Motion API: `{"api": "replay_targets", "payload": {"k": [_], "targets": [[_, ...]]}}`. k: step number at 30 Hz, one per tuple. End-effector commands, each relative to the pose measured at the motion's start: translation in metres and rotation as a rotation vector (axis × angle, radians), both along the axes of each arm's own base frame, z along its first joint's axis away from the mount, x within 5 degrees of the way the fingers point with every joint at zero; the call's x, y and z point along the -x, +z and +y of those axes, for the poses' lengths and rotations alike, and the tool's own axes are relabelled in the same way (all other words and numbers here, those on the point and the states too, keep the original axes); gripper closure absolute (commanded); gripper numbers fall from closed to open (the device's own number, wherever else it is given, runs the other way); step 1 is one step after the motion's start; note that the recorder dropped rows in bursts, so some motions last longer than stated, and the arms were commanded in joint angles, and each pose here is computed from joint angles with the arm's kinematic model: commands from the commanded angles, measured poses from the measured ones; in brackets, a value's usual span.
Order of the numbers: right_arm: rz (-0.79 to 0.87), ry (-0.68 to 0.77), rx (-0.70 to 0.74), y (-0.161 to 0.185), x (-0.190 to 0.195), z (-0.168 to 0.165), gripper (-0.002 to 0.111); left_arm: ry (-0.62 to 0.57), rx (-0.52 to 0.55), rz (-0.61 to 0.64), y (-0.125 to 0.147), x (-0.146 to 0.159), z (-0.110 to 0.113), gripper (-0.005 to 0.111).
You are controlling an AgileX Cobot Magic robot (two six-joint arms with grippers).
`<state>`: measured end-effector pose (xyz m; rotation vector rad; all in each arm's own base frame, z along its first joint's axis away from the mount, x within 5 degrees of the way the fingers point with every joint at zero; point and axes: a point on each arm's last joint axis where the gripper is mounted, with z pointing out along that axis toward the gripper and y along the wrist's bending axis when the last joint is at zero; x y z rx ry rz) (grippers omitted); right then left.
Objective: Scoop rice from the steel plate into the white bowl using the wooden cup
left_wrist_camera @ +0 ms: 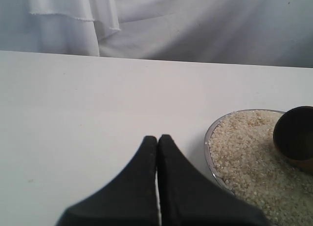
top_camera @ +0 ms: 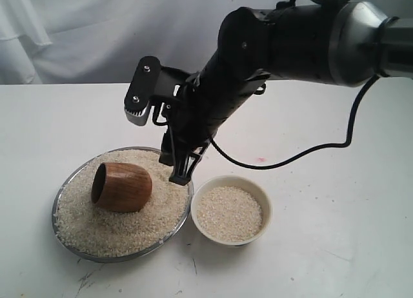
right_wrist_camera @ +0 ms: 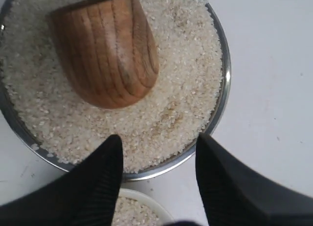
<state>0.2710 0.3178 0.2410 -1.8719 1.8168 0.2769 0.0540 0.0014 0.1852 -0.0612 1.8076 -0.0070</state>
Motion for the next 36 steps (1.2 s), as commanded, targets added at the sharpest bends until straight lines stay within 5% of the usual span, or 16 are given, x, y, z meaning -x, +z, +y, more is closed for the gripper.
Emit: {"api": "replay_targets", "payload": {"k": [1, 10, 15, 21, 25, 27, 32, 36], "targets": [[0.053, -0.024, -0.078, 0.006, 0.001, 0.003, 0.067, 0.002, 0.001, -0.006, -0.001, 0.000, 0.000, 0.107], [0.125, -0.094, -0.163, 0.008, 0.003, 0.009, 0.067, 0.002, 0.001, -0.006, -0.001, 0.000, 0.000, 0.107], [0.090, -0.448, -0.105, 0.004, -0.009, 0.000, 0.067, 0.002, 0.001, -0.006, -0.001, 0.000, 0.000, 0.107], [0.121, -0.440, -0.104, 0.005, -0.019, -0.012, 0.067, 0.002, 0.001, -0.006, -0.001, 0.000, 0.000, 0.107], [0.176, -0.329, -0.132, 0.006, -0.031, -0.027, 0.069, 0.002, 0.001, -0.006, -0.001, 0.000, 0.000, 0.107], [0.206, -0.136, -0.125, 0.005, -0.032, -0.036, 0.069, 0.002, 0.001, -0.006, -0.001, 0.000, 0.000, 0.107], [0.265, 0.071, -0.259, 0.005, -0.038, -0.045, 0.069, 0.002, 0.001, -0.006, -0.001, 0.000, 0.000, 0.107], [0.291, 0.129, -0.296, -0.004, -0.039, -0.041, 0.064, 0.002, 0.001, -0.006, -0.001, 0.000, 0.000, 0.107]]}}
